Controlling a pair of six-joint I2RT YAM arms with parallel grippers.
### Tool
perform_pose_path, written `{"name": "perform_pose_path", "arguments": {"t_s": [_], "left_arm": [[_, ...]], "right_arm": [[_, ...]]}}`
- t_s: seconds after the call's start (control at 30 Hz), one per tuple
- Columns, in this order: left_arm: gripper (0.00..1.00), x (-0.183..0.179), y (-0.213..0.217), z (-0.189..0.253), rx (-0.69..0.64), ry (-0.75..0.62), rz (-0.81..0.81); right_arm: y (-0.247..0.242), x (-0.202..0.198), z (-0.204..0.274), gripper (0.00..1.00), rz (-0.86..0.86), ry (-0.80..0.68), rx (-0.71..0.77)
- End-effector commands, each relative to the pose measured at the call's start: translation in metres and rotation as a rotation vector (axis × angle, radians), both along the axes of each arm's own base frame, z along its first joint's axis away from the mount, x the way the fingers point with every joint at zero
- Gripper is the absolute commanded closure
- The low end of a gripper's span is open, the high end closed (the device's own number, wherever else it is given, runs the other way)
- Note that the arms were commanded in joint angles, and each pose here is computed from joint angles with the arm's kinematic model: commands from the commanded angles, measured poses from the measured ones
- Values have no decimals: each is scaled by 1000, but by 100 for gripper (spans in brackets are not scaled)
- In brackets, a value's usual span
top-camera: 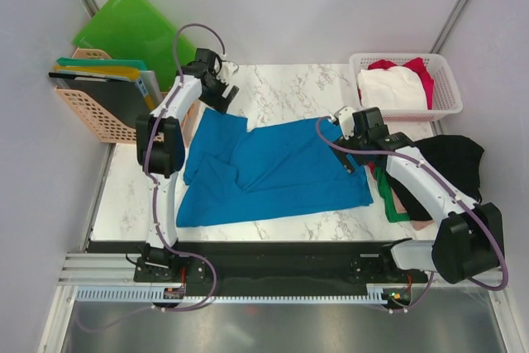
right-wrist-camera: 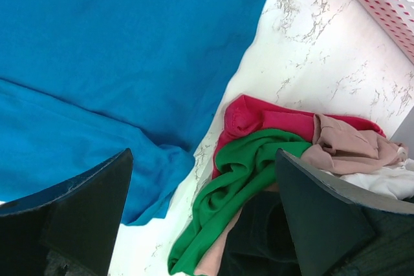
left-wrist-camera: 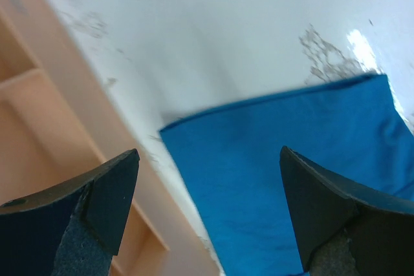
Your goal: Fold and stack the t-shirts
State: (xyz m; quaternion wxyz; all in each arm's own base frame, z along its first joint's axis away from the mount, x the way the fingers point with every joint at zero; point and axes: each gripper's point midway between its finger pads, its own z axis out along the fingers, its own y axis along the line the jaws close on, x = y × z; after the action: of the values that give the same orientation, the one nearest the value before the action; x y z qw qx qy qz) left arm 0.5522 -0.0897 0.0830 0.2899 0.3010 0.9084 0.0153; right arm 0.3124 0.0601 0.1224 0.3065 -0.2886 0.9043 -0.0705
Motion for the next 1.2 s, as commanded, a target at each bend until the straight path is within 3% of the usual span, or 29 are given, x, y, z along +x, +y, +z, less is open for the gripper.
{"name": "perform_pose_path", "arguments": {"t_s": [0.0,0.5,0.77,1.0,1.03,1.17], "left_arm": [[6,-25,-21,-9,-111,90,-15],[5,-3,17,-21,65,26,131],[6,2,27,-46,132,57,162],[6,-2,22,-72,115,116,150],[8,-3,23,-73,118,120,152],[38,-4,22,-73,115,126,144]], "right_arm": [[-3,5,-4,2,-18,-16,-10],[1,1,-9,2,-8,-7,13],[1,-7,-16,2,4,1,21],[-1,-13,-23,2,7,2,18],[-2,-14,-24,2,7,2,12],[-4,-15,-26,2,7,5,2]]}}
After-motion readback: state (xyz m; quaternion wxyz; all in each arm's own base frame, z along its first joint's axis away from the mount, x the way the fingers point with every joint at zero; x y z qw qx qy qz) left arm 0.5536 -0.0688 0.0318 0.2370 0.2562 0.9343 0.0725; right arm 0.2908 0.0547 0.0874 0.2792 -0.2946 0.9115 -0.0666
